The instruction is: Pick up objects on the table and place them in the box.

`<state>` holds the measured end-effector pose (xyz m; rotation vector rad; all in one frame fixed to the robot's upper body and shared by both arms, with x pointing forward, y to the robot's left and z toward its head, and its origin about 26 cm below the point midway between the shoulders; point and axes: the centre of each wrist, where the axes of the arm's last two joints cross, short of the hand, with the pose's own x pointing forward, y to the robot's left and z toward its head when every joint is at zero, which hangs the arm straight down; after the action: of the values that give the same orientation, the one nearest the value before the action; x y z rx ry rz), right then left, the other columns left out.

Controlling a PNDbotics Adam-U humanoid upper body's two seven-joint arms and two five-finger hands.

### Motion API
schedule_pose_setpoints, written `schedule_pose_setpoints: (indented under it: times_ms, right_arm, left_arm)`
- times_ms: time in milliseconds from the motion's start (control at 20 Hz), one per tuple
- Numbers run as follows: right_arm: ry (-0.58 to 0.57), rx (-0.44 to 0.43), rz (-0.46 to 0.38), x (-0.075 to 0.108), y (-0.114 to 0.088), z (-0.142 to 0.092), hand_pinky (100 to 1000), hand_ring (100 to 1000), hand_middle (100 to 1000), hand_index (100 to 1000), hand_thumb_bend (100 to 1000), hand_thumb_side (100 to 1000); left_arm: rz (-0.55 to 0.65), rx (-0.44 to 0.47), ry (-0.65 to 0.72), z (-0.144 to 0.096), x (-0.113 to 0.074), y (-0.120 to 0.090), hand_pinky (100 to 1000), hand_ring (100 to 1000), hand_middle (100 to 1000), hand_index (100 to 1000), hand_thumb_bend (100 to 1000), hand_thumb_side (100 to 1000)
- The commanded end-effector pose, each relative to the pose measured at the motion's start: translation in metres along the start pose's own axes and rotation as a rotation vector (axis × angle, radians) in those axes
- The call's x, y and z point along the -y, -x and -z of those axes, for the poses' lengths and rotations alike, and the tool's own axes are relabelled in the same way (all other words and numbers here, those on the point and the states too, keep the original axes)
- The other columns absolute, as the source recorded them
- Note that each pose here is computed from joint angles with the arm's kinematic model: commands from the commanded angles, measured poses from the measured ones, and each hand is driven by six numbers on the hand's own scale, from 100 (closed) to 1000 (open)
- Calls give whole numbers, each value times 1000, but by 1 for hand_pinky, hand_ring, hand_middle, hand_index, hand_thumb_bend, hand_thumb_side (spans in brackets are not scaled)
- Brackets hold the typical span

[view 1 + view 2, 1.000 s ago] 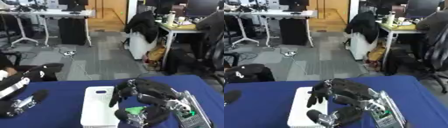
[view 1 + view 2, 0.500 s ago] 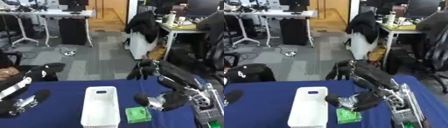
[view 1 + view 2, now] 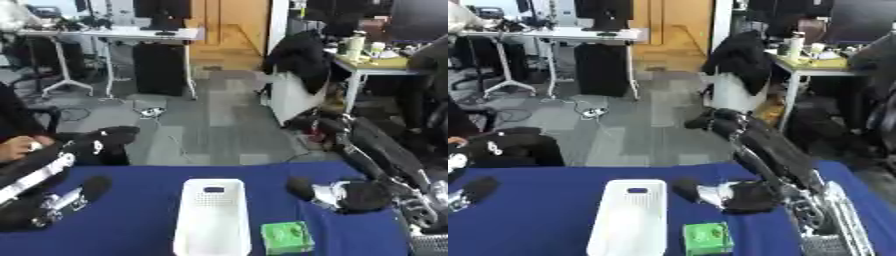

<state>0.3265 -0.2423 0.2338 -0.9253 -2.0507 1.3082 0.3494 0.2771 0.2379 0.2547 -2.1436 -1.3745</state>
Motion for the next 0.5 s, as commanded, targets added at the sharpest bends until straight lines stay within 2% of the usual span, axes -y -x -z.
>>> schedule_pose_setpoints:
  times_ms: [50, 350, 500]
  right_arm:
    - [-25, -26, -37, -1, 20, 0, 813, 747, 756, 870, 618, 1000]
    - [-127, 11, -93, -8, 51, -1, 850, 782, 794, 891, 666, 1000]
    - [-182, 25, -127, -10, 65, -5, 852, 774, 737, 911, 729, 1000]
  left_arm:
    - [36, -12, -4, -3, -11, -1, 855, 965, 1000, 986, 126, 1000]
    - [39, -18, 1, -4, -11, 0, 855, 966, 1000, 986, 126, 1000]
    - [40, -18, 3, -4, -11, 0, 855, 965, 1000, 986, 126, 1000]
